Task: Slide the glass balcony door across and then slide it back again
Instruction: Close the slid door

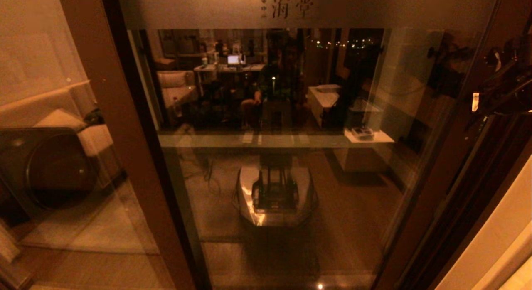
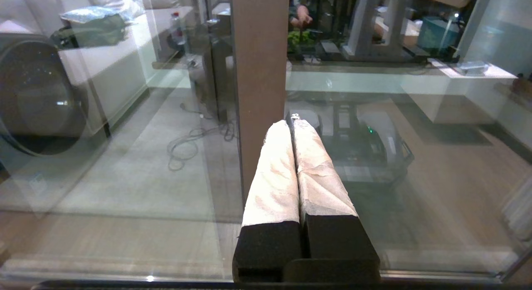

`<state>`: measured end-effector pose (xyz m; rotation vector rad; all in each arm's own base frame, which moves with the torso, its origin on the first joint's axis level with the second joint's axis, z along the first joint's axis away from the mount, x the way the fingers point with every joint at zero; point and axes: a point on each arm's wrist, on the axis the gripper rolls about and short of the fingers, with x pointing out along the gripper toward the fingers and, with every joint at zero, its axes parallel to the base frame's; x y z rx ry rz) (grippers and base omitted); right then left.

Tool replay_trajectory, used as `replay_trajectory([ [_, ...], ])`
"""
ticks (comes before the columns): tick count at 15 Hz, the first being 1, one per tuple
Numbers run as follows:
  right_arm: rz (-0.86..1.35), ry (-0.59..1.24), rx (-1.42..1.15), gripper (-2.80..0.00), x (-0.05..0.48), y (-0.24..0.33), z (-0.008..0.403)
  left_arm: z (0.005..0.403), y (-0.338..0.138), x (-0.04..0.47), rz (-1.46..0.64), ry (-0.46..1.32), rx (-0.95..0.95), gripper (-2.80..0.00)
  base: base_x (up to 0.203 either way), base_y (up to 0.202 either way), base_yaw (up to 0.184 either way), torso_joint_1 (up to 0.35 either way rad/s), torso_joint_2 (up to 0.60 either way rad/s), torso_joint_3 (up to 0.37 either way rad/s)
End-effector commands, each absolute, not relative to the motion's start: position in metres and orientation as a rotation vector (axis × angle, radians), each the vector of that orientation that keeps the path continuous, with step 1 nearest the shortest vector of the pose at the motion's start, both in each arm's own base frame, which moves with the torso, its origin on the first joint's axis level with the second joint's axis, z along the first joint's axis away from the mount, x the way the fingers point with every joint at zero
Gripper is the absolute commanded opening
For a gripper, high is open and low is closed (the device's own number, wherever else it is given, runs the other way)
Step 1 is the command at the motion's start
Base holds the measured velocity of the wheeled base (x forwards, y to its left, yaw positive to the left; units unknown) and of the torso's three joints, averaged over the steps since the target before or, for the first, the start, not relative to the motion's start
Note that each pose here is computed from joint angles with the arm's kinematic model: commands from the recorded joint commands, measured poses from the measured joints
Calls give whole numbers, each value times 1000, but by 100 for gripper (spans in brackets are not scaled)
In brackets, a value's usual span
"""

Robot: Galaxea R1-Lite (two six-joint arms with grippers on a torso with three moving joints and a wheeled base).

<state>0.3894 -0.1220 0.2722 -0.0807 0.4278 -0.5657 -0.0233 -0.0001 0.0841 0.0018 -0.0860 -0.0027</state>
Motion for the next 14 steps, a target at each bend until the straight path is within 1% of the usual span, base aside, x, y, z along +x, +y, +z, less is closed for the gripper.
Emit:
replay_trajectory([
  [1,-572,438,-82,-280,391,-124,268,75,0,-20,-1,-52,2,-280,0,0,0,0,0,0],
  [9,-596,416,-74,-280,380,-133,278,75,0,-20,-3,-52,2,-280,0,0,0,0,0,0],
  [14,-596,414,-65,-280,379,-142,278,75,0,-20,-3,-52,2,-280,0,0,0,0,0,0],
])
